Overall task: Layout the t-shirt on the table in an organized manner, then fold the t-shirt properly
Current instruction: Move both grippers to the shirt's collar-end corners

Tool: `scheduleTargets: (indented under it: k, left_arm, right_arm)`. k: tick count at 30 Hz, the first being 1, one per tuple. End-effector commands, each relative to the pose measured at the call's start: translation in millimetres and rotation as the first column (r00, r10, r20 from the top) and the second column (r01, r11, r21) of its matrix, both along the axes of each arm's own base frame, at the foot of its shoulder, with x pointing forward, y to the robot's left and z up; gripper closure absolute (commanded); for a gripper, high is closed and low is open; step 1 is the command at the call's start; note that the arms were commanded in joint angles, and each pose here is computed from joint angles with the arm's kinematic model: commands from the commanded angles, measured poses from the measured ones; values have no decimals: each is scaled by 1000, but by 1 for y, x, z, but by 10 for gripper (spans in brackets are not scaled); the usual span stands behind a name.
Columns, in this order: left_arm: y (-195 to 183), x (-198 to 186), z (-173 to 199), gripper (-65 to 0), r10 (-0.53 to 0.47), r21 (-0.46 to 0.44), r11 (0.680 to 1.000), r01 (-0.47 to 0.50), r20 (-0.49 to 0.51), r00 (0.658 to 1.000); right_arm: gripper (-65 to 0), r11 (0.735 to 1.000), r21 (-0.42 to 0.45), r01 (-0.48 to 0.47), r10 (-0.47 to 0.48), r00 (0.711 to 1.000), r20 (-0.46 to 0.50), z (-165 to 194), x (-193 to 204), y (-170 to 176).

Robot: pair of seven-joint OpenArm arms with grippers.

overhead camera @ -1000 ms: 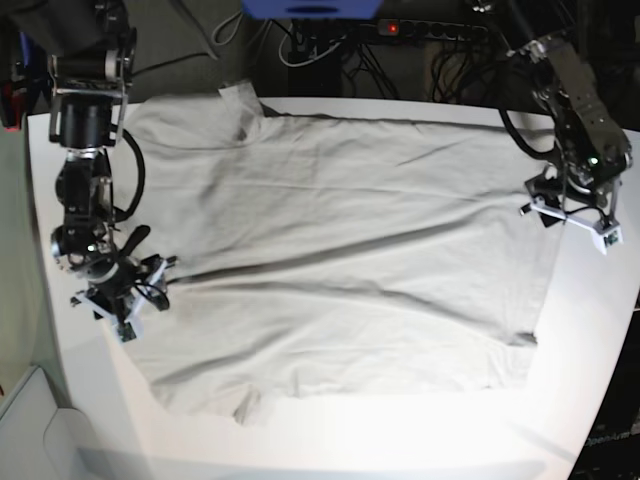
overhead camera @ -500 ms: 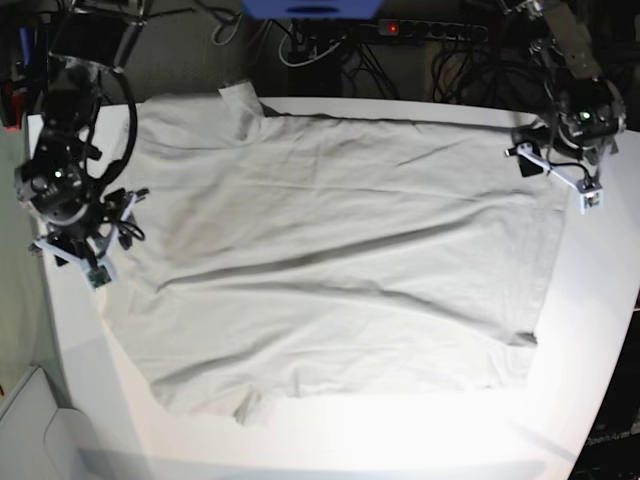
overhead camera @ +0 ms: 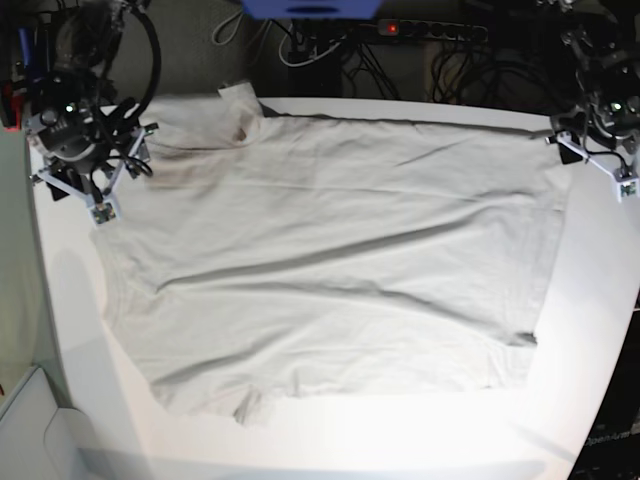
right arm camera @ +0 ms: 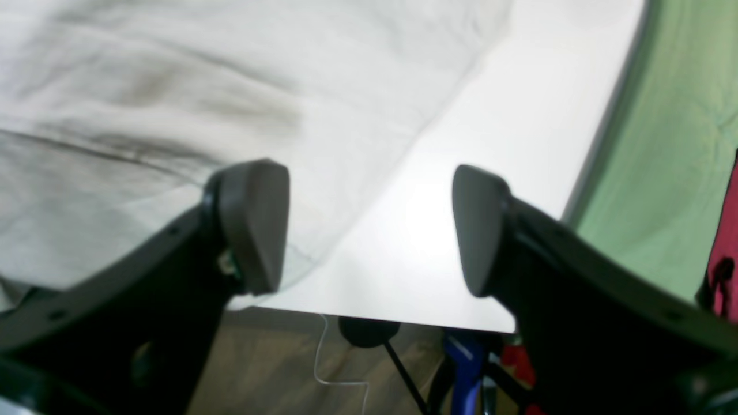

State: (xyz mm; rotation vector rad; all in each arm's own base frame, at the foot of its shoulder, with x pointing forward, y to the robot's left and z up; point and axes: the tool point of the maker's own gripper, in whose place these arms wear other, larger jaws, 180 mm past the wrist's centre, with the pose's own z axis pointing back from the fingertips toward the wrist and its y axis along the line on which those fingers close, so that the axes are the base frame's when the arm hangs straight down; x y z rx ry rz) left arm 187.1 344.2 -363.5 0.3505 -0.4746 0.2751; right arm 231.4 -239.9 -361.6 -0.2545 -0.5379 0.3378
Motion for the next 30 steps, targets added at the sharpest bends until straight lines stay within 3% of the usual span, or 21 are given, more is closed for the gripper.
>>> scheduleTargets:
  k: [1, 4, 15, 23, 30]
  left_arm:
    - [3, 8, 9, -483, -31, 23, 999, 30, 29, 999]
    - [0, 16, 7, -483, -76, 30, 997, 75, 59, 995]
    - [-4, 32, -33, -482, -42, -63, 997, 47, 74, 996]
    - [-7, 16, -66, -482, -14, -127, 992, 13, -6, 1000]
    - [-7, 10, -70, -480, -12, -129, 992, 8, -25, 1000]
  right_arm:
    - [-479, 1000, -8, -4, 4, 999, 40, 10, 7, -1]
    - [-485, 1000, -8, -4, 4, 999, 40, 10, 7, -1]
    - [-484, 999, -19, 33, -32, 999, 34, 10, 1, -12]
    - [-484, 998, -26, 52, -52, 998, 22, 7, -7, -20]
    - [-484, 998, -27, 53, -53, 999, 13, 6, -10, -20]
